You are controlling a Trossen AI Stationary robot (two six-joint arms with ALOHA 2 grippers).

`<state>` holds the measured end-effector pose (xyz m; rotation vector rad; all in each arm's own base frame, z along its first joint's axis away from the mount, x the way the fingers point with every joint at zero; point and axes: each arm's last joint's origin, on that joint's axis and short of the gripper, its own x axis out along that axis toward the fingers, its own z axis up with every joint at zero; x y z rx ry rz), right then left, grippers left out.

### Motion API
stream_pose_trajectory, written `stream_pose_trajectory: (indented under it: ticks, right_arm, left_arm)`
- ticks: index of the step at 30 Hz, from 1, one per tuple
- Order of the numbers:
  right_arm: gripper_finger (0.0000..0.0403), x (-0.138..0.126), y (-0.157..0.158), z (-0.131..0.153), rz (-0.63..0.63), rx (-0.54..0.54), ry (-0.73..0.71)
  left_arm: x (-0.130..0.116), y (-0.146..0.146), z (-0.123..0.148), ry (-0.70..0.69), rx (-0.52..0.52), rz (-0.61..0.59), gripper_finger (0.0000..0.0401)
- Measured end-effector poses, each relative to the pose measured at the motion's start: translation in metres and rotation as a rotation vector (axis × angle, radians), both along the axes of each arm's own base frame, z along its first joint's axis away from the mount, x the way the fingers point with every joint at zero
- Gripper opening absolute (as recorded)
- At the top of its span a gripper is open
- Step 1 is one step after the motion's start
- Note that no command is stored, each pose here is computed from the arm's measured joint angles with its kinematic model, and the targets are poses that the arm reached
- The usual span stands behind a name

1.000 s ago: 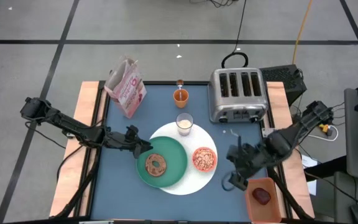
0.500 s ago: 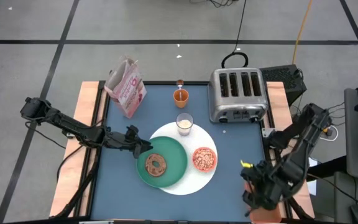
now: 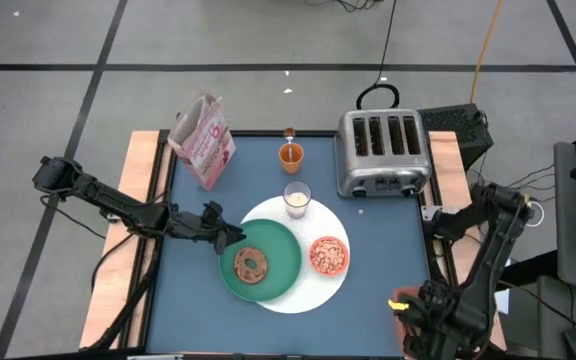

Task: Arrange a breakfast setting
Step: Put the apple on the green plate

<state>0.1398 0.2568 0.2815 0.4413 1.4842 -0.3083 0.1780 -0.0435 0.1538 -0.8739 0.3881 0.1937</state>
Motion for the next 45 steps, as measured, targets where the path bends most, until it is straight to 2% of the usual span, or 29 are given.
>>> stream_pose_trajectory:
  ticks: [5, 7, 14, 20, 30, 45]
  right_arm:
    - [0.0393, -0.005, 0.007, -0.011, 0.016, 0.063, 0.278]
    - [0.0393, -0.006, 0.009, -0.015, 0.019, 0.059, 0.328]
    - [0.0393, -0.004, 0.015, -0.030, 0.091, -0.038, 0.293]
    - [0.0393, -0.004, 0.015, -0.044, 0.060, -0.153, 0.357]
    - [0.0393, 0.001, 0.022, -0.065, 0.080, -0.241, 0.352]
    - [0.0393, 0.002, 0.027, -0.082, 0.096, -0.305, 0.387]
  left_arm:
    - [0.000, 0.000, 0.000, 0.000, -0.002, 0.001, 0.0202]
    - [0.000, 0.000, 0.000, 0.000, -0.002, 0.000, 0.0202]
    - [0.000, 0.000, 0.000, 0.000, -0.001, 0.000, 0.0202]
    - [0.000, 0.000, 0.000, 0.000, 0.002, -0.001, 0.0202]
    - [0.000, 0.000, 0.000, 0.000, 0.003, -0.001, 0.0202]
    - [0.000, 0.000, 0.000, 0.000, -0.001, 0.001, 0.0202]
